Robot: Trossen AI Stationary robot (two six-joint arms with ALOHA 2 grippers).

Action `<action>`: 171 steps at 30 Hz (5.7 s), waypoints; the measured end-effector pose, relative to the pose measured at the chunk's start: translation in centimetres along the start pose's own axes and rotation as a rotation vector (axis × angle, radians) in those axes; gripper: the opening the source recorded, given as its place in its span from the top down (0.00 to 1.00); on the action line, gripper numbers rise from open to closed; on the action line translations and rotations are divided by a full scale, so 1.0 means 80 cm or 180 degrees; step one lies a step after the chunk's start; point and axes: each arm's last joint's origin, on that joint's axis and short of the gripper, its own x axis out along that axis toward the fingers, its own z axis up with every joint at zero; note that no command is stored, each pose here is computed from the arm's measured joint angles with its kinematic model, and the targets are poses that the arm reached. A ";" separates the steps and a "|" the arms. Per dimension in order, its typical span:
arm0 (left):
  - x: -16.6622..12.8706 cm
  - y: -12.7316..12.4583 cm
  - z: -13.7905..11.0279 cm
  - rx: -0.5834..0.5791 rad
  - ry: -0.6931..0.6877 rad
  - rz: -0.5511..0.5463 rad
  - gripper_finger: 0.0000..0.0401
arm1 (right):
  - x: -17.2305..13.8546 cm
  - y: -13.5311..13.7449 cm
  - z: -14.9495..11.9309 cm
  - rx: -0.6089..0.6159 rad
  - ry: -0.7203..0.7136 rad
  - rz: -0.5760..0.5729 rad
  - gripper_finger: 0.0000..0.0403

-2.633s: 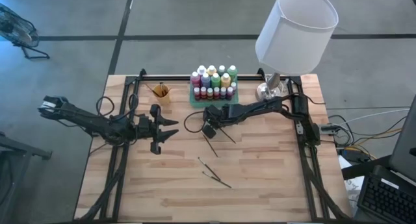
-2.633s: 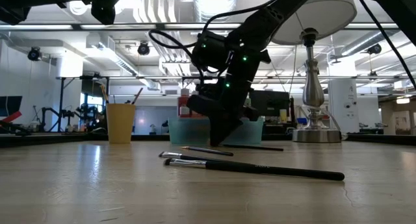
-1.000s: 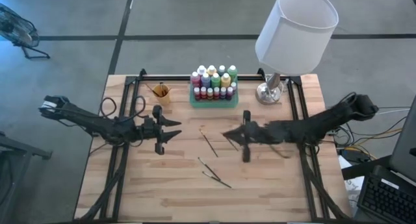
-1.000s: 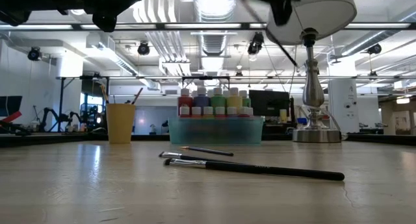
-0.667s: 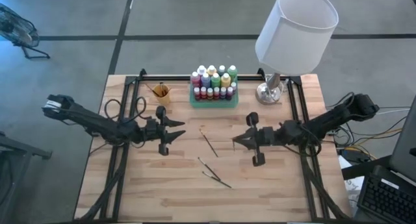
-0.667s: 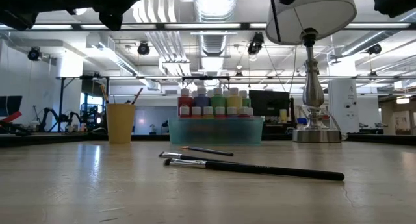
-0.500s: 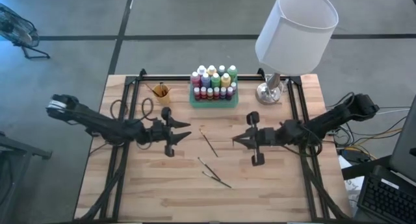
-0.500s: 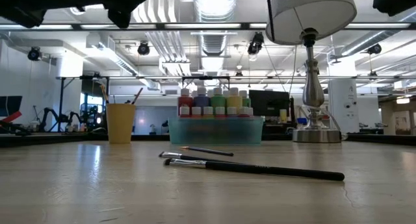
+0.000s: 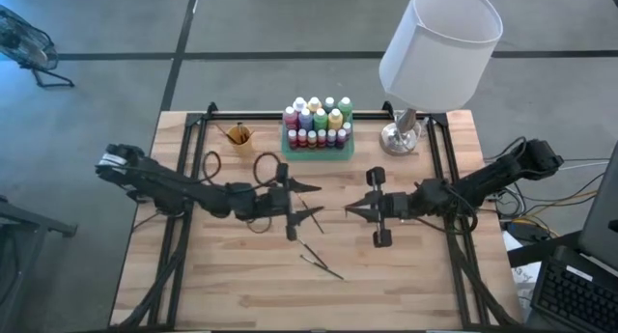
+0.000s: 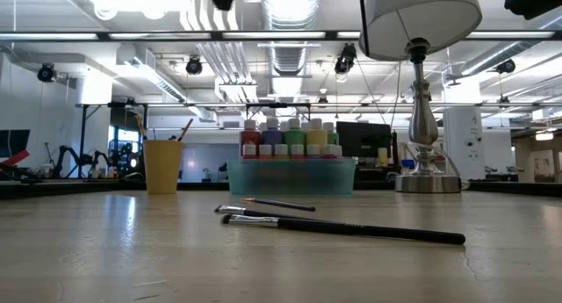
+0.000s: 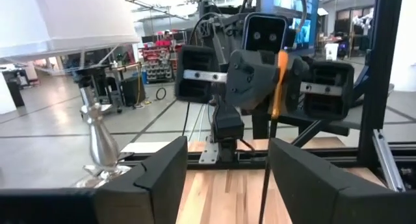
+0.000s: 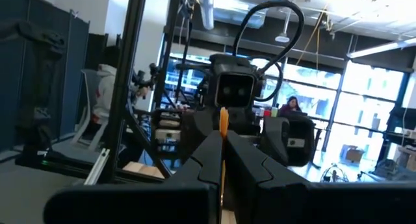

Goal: Pick & Place Paint Supplies
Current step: Put the gold paintbrush into the orange cup

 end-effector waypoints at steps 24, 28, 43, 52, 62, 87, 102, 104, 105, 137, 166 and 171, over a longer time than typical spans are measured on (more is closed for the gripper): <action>0.056 -0.024 0.006 -0.0091 -0.0049 -0.0135 0.45 | 0.000 0.000 0.001 -0.0089 -0.0004 -0.0003 0.98; 0.059 -0.023 0.006 -0.0153 -0.0070 -0.0212 0.45 | 0.000 0.000 0.001 -0.0089 -0.0005 -0.0003 0.98; 0.085 -0.034 0.003 -0.0073 -0.0083 -0.0307 0.47 | 0.001 0.000 0.000 -0.0093 0.0013 -0.0001 0.98; 0.085 -0.034 0.002 -0.0071 -0.0060 -0.0309 0.62 | 0.001 0.000 0.000 -0.0093 0.0013 -0.0001 0.98; 0.086 -0.033 0.003 -0.0054 -0.0067 -0.0301 0.86 | 0.001 0.000 0.000 -0.0088 0.0014 0.0000 0.98; 0.075 -0.030 0.013 0.0190 0.0248 0.0056 0.97 | -0.010 -0.009 0.006 0.0262 0.0357 -0.0406 0.66; -0.018 0.022 0.056 0.0584 0.0652 0.1554 0.97 | -0.031 -0.016 0.023 0.0292 0.0607 -0.0369 0.31; -0.039 0.034 0.061 0.0521 0.0603 0.1752 0.97 | -0.031 -0.016 0.023 0.0260 0.0609 -0.0366 0.29; -0.050 0.039 0.063 0.0481 0.0577 0.1849 0.97 | -0.031 -0.016 0.022 0.0260 0.0608 -0.0368 0.28; -0.153 0.164 -0.022 0.0235 0.0271 0.3437 0.97 | -0.030 -0.016 0.021 0.0269 0.0621 -0.0376 0.16; -0.169 0.190 -0.109 0.0056 0.0159 0.3649 0.97 | -0.031 -0.015 0.018 0.0243 0.0705 -0.0361 0.35; -0.167 0.193 -0.117 0.0108 0.0253 0.3620 0.97 | -0.031 -0.015 0.018 0.0236 0.0700 -0.0361 0.37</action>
